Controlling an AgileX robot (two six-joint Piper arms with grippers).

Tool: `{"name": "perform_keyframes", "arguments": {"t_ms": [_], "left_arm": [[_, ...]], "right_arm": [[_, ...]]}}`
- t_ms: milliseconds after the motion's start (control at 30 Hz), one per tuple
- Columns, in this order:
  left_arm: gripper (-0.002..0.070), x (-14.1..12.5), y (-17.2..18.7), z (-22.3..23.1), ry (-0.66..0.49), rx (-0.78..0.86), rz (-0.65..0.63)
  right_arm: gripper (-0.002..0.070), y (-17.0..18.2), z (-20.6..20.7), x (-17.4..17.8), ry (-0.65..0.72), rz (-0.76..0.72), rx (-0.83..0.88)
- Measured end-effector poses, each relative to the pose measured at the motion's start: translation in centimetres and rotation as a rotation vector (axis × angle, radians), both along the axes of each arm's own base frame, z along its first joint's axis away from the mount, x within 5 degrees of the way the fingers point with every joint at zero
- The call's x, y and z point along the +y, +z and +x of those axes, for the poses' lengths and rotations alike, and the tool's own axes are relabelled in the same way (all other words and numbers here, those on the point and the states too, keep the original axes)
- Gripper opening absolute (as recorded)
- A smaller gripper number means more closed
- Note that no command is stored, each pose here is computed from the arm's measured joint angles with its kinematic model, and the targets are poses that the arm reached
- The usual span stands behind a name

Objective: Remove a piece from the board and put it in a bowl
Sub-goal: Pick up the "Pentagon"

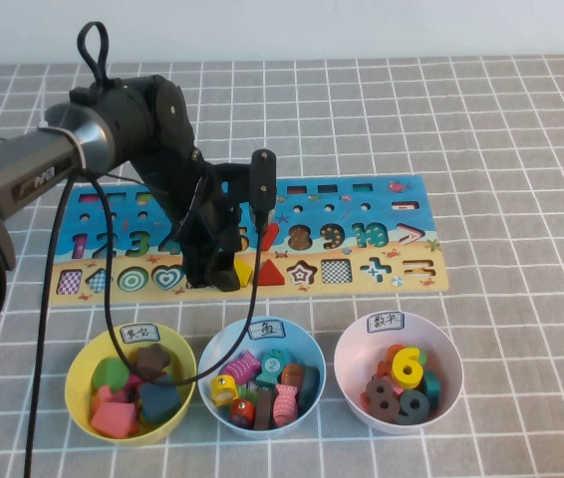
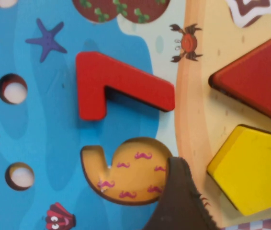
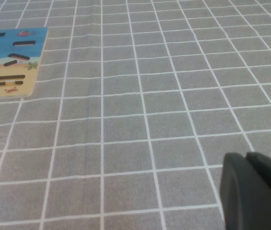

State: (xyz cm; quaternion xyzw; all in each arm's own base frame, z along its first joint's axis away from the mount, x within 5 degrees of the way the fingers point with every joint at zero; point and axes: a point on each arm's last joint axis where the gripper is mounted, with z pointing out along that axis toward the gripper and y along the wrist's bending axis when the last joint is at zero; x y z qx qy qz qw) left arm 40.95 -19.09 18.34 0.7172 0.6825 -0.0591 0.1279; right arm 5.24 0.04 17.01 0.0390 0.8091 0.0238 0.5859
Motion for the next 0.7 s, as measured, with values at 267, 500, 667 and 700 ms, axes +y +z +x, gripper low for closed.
{"name": "perform_keyframes", "arguments": {"t_ms": [267, 500, 667, 700], "left_arm": [[0.0422, 0.1, 1.9, -0.5, 0.0, -0.013, -0.023], [0.0422, 0.0, 2.1, -0.6, 0.002, -0.008, -0.035], [0.0422, -0.1, 2.1, -0.5, 0.003, -0.013, -0.036], [0.0422, -0.1, 2.1, -0.5, 0.003, -0.013, -0.036]], "right_arm": [[-0.0017, 0.0, 0.0, 0.0, 0.0, 0.0, 0.0], [-0.0017, 0.0, 0.0, 0.0, 0.0, 0.0, 0.0], [-0.0017, 0.0, 0.0, 0.0, 0.0, 0.0, 0.0], [-0.0017, 0.0, 0.0, 0.0, 0.0, 0.0, 0.0]]}}
